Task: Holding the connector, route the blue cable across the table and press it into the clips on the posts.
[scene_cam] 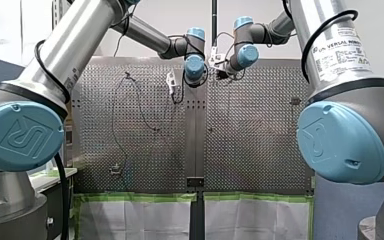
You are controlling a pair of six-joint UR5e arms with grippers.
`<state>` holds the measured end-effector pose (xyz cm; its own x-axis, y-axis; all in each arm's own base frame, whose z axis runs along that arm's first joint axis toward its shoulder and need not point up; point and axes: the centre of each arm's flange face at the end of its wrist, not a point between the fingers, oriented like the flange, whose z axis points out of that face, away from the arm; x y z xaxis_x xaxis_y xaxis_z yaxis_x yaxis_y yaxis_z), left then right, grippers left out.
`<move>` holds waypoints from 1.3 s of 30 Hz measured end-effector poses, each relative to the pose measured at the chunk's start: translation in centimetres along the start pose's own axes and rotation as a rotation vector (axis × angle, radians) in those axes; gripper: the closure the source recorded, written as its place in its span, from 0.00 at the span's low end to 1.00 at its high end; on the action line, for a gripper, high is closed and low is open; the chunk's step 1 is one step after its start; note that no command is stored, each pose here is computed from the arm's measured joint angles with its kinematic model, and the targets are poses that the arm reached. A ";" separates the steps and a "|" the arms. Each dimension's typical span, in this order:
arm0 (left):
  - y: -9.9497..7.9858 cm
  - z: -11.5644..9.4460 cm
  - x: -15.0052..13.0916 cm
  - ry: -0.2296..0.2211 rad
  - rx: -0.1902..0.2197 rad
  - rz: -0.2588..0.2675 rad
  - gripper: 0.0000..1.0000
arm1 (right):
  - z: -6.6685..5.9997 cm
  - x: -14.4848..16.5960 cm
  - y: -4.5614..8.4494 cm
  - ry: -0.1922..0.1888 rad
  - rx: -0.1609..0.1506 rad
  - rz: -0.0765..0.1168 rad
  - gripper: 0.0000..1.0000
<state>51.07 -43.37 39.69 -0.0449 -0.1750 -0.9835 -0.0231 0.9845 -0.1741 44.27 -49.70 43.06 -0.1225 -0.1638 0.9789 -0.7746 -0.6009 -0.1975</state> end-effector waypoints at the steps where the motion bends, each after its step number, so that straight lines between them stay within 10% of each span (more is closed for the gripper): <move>1: 0.1 -0.3 -0.1 -0.003 -0.005 -0.002 1.00 | 0.0 -0.1 0.0 -0.003 0.000 0.000 1.00; 13: 1.0 -2.9 -1.8 -0.068 -0.023 -0.051 1.00 | -1.1 -2.5 0.1 -0.052 -0.008 0.008 1.00; 39: 1.7 -5.4 6.8 -0.054 0.067 -0.080 1.00 | -5.3 -8.9 0.9 -0.177 -0.045 0.014 1.00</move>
<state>45.28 -42.93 32.92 0.0079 -0.2536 -0.9673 0.0423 0.9665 -0.2530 41.40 -44.60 34.51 -0.0250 -0.3096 0.9505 -0.8011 -0.5626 -0.2043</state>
